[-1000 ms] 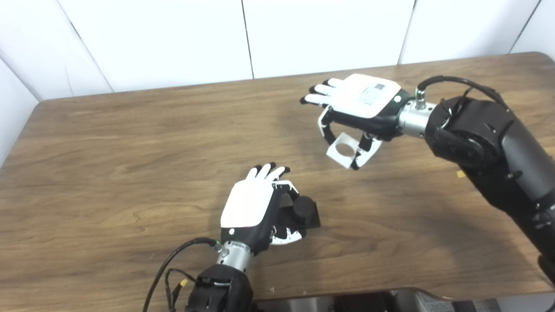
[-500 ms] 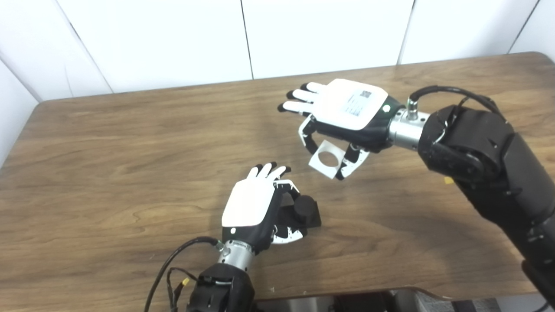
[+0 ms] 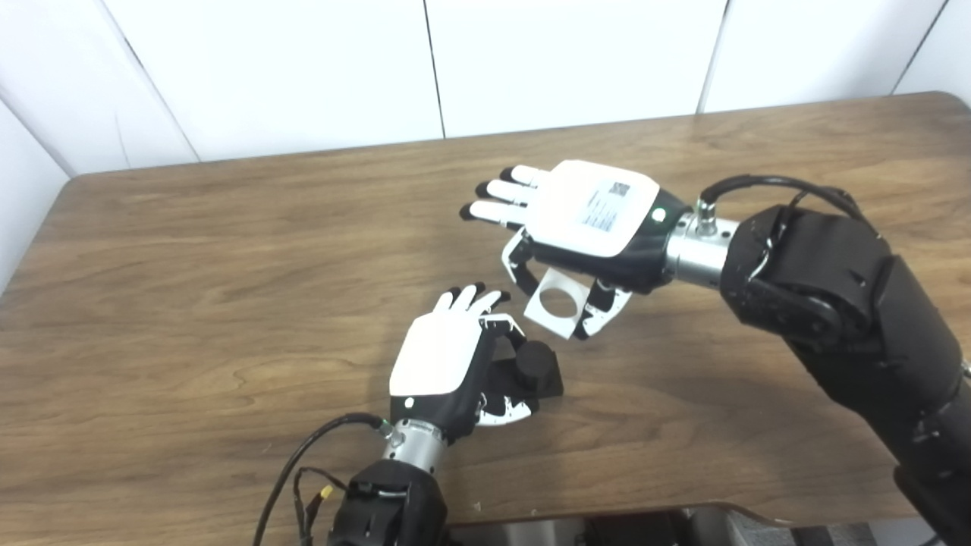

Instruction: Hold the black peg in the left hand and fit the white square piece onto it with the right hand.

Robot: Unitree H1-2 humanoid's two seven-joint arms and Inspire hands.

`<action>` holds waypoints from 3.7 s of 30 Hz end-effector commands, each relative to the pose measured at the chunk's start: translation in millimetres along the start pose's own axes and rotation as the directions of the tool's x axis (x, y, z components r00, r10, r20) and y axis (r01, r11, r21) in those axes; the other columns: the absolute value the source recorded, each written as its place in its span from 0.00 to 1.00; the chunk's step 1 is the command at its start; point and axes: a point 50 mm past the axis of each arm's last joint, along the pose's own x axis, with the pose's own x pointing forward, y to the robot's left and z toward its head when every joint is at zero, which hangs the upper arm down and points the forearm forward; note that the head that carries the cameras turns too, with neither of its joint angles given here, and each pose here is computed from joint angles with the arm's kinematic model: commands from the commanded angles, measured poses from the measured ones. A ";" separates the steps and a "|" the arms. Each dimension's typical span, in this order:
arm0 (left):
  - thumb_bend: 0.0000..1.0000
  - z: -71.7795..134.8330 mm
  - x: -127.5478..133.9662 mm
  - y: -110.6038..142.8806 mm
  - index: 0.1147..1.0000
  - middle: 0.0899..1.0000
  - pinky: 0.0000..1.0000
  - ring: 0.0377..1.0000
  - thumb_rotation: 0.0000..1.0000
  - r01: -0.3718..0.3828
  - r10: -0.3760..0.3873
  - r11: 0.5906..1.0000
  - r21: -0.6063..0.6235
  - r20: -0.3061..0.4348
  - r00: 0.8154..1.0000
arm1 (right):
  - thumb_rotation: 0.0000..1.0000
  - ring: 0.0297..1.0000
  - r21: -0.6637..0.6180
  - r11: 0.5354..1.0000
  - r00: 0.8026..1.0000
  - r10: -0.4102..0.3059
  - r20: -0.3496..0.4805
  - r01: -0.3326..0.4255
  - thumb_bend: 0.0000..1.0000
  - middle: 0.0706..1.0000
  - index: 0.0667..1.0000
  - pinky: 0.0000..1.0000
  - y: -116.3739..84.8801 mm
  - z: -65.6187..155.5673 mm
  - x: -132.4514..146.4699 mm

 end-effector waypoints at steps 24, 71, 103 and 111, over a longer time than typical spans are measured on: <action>0.51 -0.3 5.5 -5.1 0.43 0.89 0.98 0.97 0.08 0.041 -0.041 0.998 0.041 0.002 0.999 | 0.15 1.00 -0.027 0.999 0.997 -0.028 0.079 0.030 0.52 1.00 0.45 1.00 -6.7 19.0 3.9; 0.51 4.6 5.0 -2.4 0.43 0.89 0.96 0.97 0.08 0.025 -0.026 0.999 0.031 0.020 0.999 | 0.15 1.00 -0.046 0.999 0.997 -0.004 0.079 0.008 0.52 1.00 0.45 1.00 10.2 17.2 8.3; 0.51 9.4 6.6 -7.3 0.43 0.90 0.99 0.99 0.08 0.045 -0.045 0.999 0.008 0.025 0.999 | 0.15 1.00 -0.042 0.999 0.995 0.009 0.095 -0.005 0.52 1.00 0.46 1.00 15.7 19.7 13.6; 0.68 10.8 7.6 -8.6 0.61 0.92 1.00 1.00 0.26 0.060 -0.060 0.998 -0.006 0.015 0.998 | 0.15 1.00 -0.043 0.999 0.995 0.013 0.099 -0.008 0.52 1.00 0.46 1.00 17.4 20.2 15.0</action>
